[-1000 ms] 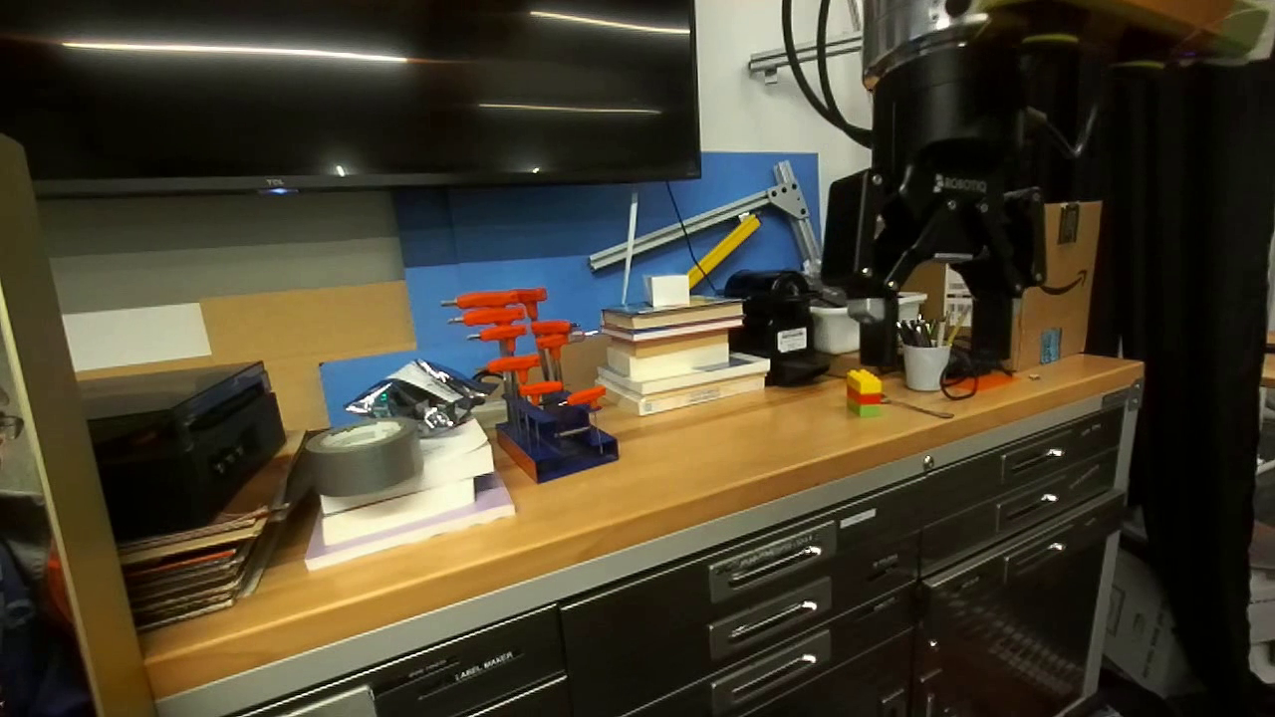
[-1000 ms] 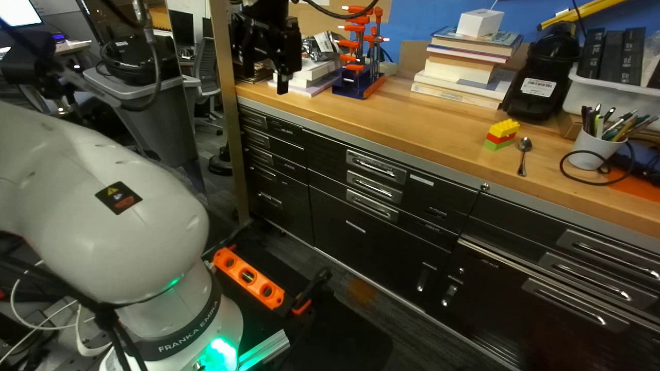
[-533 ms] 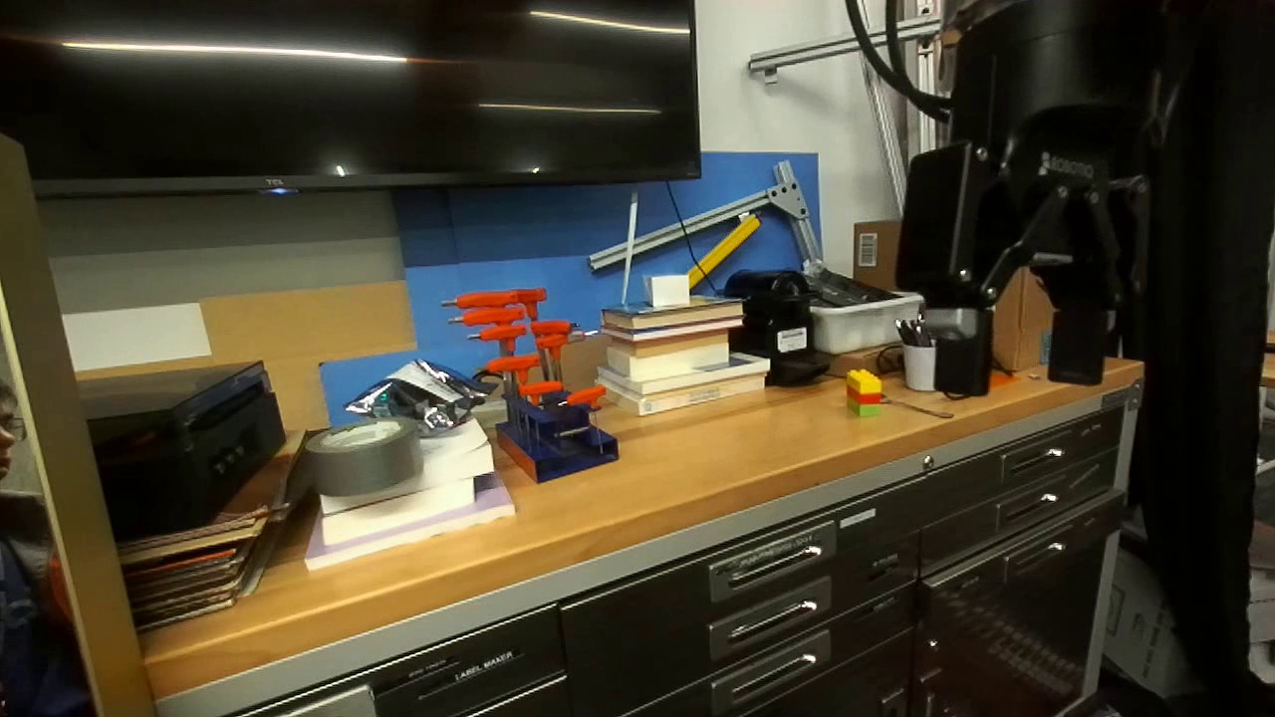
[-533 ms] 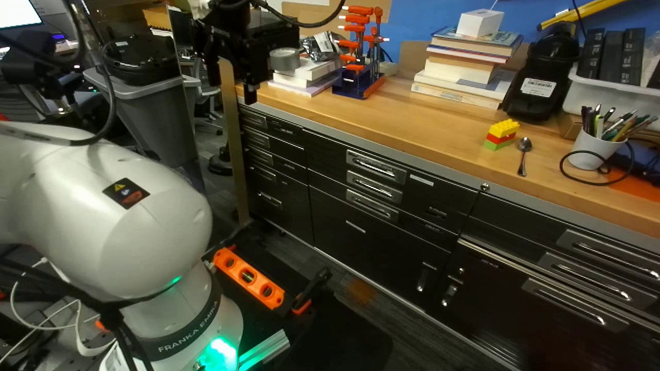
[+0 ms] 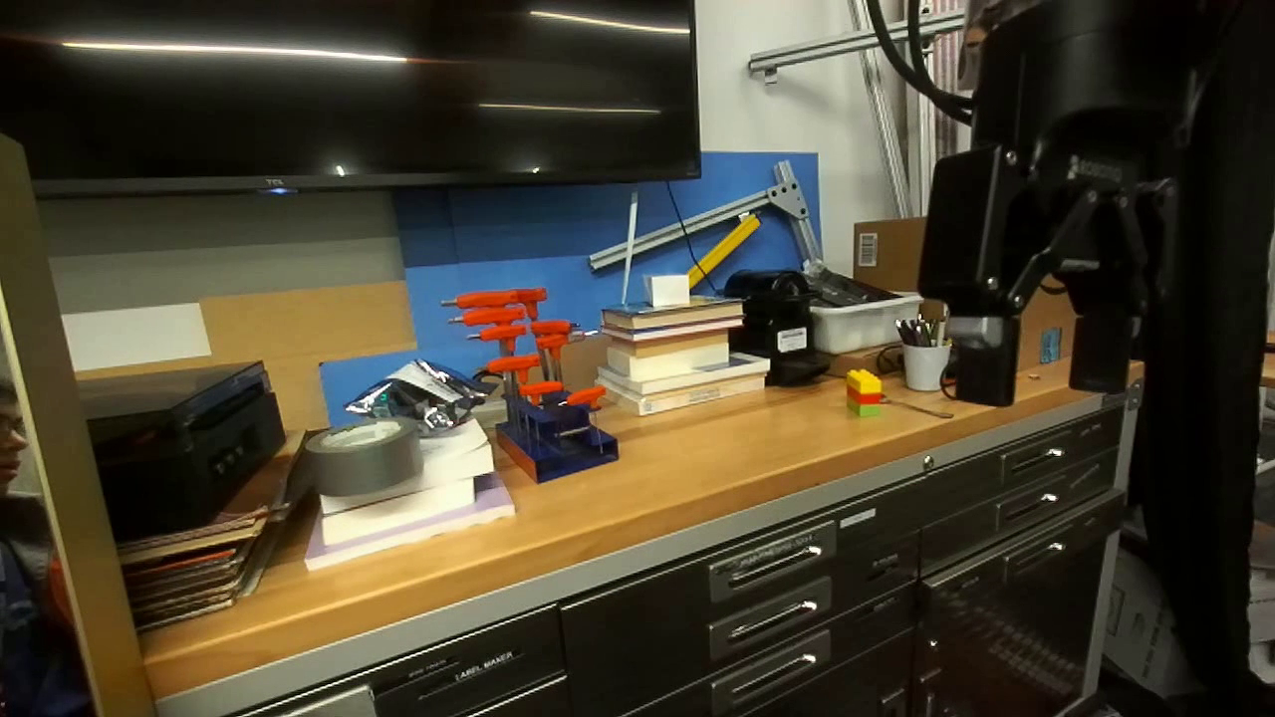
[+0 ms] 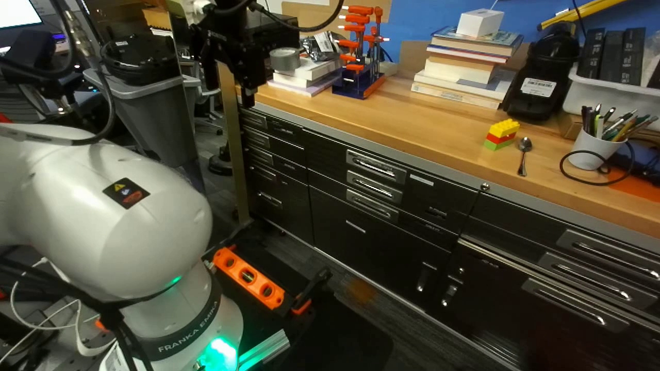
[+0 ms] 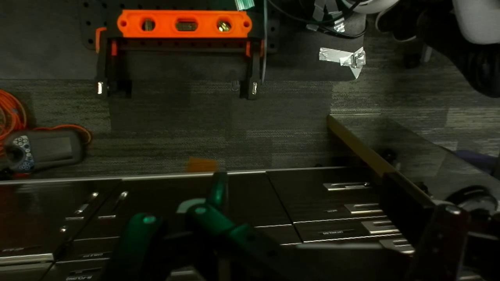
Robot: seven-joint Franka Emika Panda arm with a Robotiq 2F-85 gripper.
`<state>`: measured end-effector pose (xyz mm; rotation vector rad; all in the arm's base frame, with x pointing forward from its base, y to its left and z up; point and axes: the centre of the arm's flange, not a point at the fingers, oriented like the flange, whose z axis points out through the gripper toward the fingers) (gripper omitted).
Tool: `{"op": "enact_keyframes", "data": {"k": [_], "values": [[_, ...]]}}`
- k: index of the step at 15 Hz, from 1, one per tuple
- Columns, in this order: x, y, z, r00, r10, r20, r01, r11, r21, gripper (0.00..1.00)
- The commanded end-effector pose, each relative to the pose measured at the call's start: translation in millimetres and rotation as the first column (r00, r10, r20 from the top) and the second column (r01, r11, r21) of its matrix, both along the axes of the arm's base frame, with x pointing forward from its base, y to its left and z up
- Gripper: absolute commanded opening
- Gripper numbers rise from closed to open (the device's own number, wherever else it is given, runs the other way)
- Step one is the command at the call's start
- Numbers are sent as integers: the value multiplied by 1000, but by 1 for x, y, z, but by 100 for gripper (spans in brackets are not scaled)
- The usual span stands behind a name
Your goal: Pick up the black objects from the countertop and put them inside the open drawer then close the drawer
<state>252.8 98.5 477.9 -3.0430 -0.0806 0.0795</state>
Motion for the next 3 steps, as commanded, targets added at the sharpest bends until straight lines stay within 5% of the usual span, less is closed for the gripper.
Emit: {"op": "enact_keyframes", "data": {"k": [1,3], "values": [[0,0,0,1000,0,-1,0,1000,0,100],[0,0,0,1000,0,-1,0,1000,0,100]]}}
